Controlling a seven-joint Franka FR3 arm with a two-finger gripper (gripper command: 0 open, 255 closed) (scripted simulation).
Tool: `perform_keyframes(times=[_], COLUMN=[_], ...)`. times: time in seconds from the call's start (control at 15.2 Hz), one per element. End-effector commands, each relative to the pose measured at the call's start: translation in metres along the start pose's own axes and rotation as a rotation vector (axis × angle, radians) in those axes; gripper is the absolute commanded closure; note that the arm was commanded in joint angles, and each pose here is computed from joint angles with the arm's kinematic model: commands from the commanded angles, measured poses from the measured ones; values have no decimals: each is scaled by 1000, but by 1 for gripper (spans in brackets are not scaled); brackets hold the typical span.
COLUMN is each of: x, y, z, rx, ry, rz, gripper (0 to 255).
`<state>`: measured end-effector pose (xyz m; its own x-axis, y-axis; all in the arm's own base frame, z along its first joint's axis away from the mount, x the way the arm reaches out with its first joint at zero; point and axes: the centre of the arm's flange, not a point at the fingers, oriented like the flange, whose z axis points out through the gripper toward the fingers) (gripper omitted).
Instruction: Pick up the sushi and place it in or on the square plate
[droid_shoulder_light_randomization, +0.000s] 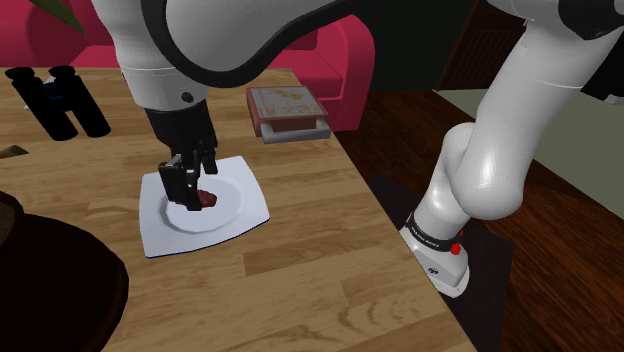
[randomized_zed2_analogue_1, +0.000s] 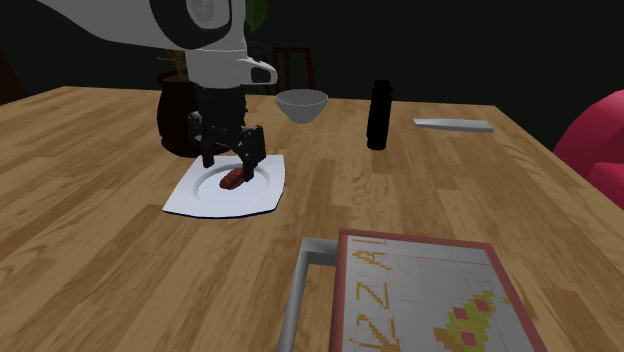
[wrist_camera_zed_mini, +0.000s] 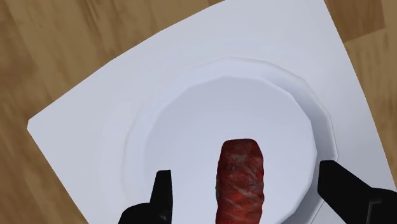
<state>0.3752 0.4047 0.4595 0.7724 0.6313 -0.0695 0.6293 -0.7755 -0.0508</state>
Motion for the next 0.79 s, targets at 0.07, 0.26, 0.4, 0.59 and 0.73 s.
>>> perform_keyframes(times=[0.07,0.26,0.4,0.59,0.73], x=[0,0,0,0,0], y=[0,0,0,0,0], z=[-26,-50,-50,-50,-50], rx=[0,0,0,0,0], ry=[0,0,0,0,0], rz=[0,0,0,0,0], gripper=[0,0,0,0,0])
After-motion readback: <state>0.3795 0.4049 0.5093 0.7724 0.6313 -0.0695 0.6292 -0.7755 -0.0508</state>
